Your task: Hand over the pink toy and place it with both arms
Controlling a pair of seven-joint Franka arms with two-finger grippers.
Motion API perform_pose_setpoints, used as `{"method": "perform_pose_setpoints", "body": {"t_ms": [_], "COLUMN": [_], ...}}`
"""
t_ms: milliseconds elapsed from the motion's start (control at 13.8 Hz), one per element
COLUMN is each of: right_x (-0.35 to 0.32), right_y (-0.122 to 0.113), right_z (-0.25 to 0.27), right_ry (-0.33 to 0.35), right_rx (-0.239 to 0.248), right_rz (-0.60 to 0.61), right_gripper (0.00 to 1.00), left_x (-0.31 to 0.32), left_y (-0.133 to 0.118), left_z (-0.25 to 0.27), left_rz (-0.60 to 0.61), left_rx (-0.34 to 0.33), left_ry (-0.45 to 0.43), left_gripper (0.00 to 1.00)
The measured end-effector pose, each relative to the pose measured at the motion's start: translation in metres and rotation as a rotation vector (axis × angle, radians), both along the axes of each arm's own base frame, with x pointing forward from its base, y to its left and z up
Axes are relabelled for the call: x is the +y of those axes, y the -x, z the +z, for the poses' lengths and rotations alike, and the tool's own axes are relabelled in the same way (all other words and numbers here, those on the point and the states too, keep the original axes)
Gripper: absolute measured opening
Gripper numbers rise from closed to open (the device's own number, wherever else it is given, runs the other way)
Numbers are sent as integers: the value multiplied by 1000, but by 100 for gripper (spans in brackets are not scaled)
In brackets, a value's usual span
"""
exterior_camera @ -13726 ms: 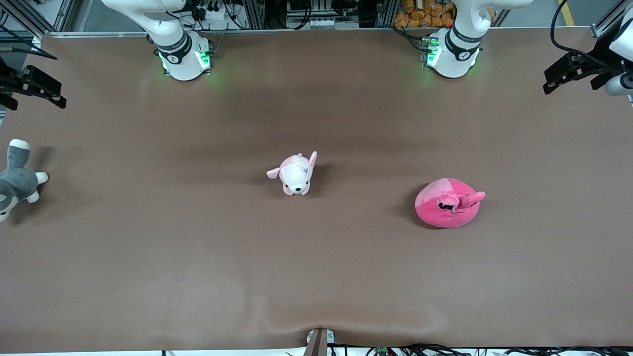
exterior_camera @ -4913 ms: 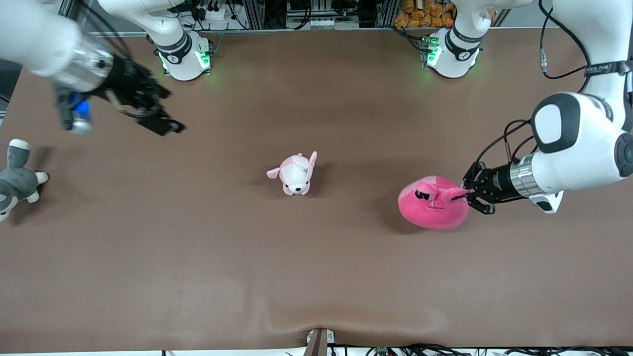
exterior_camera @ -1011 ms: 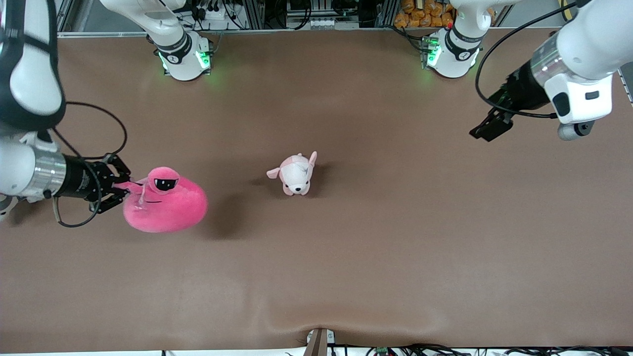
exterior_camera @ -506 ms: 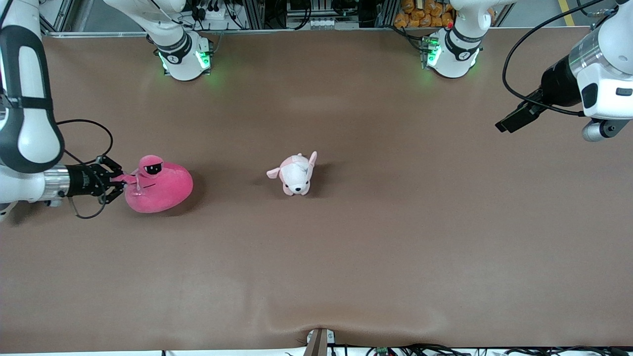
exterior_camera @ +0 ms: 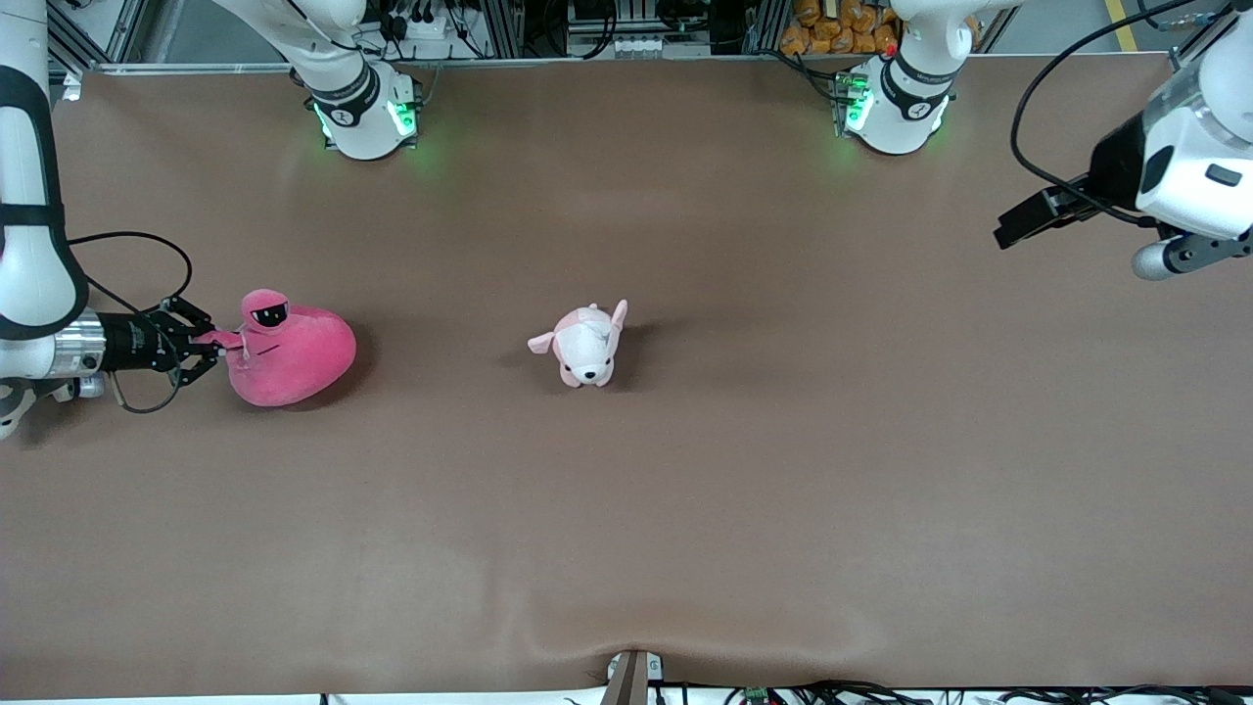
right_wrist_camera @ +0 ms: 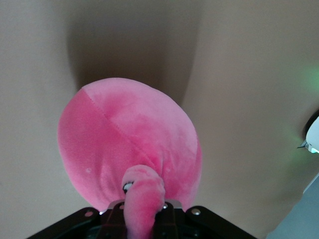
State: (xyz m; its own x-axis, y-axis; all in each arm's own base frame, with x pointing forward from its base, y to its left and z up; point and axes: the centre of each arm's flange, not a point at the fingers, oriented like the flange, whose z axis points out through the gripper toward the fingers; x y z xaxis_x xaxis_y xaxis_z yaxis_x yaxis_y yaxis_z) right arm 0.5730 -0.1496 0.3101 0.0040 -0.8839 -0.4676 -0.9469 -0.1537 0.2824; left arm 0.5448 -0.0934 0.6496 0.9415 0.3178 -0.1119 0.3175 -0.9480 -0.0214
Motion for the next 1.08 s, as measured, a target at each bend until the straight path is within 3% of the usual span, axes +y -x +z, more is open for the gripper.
{"method": "perform_pose_setpoints", "body": {"t_ms": [289,578,795,1084], "right_x": [9,51,119,137], "right_y": [-16,-55,-54,-28], "right_z": [31,157,249,333], "right_ry": [-14,-16,-31,-79], "right_rx": [-24,-164,-225,-344], "right_rz": [39,170,323,422], "right_gripper": [60,100,100,100], "left_x": [9,9,12,12], "left_y": [9,15,16,19], "left_z": [19,22,19,20], "left_rz": [-40,-65,-61,-61], "left_rx": [-40,-35,-17,-8], "left_ry": [-36,-47,-50,-53], "left_gripper": [100,100,100,100]}}
